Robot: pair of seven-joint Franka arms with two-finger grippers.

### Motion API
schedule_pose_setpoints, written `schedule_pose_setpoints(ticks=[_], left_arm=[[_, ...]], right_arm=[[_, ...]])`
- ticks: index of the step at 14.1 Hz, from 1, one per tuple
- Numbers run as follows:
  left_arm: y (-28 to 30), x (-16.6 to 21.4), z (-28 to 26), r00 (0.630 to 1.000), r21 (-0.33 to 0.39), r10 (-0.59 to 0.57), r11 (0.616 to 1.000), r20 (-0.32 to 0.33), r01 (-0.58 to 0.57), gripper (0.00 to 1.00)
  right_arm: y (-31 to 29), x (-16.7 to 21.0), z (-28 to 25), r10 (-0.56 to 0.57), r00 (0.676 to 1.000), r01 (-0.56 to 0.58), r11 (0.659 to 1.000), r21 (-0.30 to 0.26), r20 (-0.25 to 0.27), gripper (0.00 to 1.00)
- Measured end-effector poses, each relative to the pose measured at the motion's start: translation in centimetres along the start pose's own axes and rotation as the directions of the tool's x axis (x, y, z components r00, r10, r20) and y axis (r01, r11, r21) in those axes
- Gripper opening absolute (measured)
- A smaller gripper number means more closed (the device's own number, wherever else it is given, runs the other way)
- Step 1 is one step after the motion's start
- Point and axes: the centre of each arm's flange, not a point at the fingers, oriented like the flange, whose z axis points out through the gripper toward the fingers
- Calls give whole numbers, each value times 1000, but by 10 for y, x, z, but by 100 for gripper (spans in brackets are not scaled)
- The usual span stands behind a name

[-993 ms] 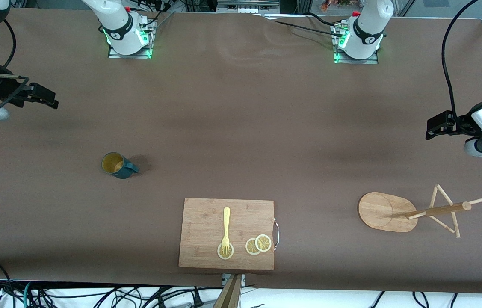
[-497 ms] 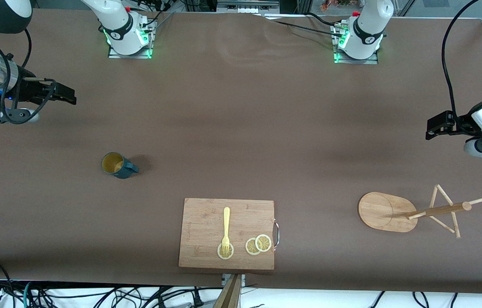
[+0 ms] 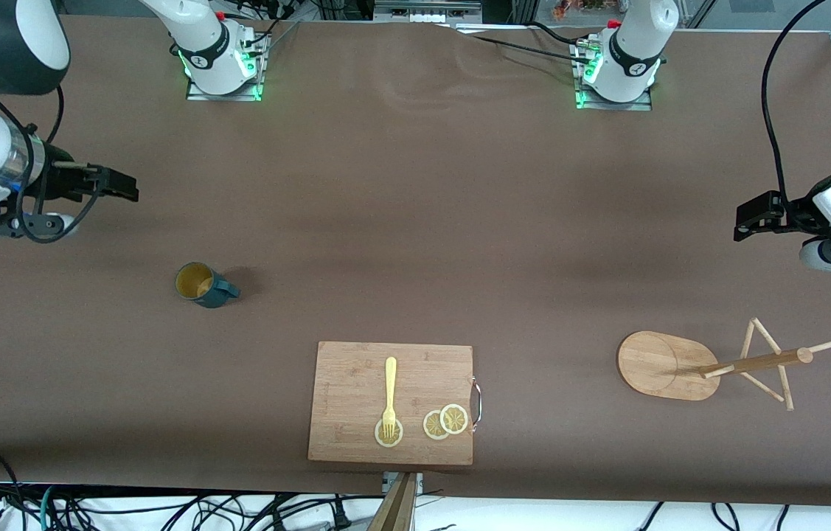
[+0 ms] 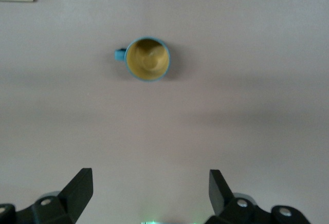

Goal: Pass cup and hang on rack
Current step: 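Reach the right gripper down over the teal mug rim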

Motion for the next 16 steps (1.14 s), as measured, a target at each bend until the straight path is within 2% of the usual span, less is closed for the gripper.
schedule_pose_setpoints(ticks=[5,10,12,16], left_arm=[[0,0,0,1000,0,0,1000,0,0,100],[0,0,0,1000,0,0,1000,0,0,100],[0,0,0,1000,0,0,1000,0,0,100],[0,0,0,1000,0,0,1000,0,0,100]], right_arm=[[2,33,61,4,988,-3,1000,4,-153,100],[5,30,153,-26,958,19,999,-30,-285,100],[5,23,189,-32,952,24,999,-30,-304,100],[12,25,228,-25,955,17,999,-30,-297,98]])
